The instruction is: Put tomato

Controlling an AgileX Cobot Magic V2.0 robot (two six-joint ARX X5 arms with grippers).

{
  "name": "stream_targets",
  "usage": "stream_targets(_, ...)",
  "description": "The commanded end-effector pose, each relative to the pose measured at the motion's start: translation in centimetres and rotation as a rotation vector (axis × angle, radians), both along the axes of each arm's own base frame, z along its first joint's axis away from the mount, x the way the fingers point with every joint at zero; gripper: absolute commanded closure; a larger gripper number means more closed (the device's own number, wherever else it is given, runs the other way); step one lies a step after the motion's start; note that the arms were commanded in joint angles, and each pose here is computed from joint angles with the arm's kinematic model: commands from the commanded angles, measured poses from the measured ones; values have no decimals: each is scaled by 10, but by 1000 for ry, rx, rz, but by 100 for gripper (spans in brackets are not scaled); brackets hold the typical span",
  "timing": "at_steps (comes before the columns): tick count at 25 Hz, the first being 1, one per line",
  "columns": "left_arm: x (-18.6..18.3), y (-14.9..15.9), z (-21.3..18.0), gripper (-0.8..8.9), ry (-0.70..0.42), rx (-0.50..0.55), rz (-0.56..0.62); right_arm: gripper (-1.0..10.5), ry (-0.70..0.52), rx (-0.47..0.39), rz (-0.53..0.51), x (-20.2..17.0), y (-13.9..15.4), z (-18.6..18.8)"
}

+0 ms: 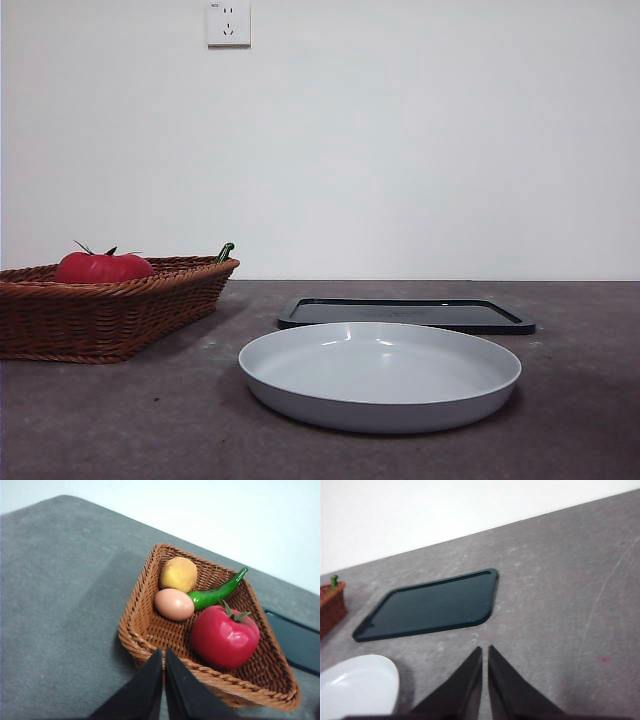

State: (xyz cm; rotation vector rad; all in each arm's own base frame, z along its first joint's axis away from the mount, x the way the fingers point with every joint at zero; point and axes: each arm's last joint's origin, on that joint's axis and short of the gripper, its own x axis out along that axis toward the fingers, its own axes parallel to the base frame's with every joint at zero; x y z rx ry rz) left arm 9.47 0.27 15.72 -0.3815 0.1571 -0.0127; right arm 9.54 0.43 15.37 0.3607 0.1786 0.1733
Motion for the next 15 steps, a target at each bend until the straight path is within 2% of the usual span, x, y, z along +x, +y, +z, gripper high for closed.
stream_targets(1, -1, 0, 0, 804, 27, -45, 5, 939, 16, 66, 7, -1, 0, 2)
stream_targets(6, -4, -1, 13, 804, 11, -90, -14, 939, 5, 65, 7, -5, 1, 18)
stream_targets(15, -13, -2, 46, 804, 23, -97, -48, 939, -59, 32, 13, -17, 1, 63)
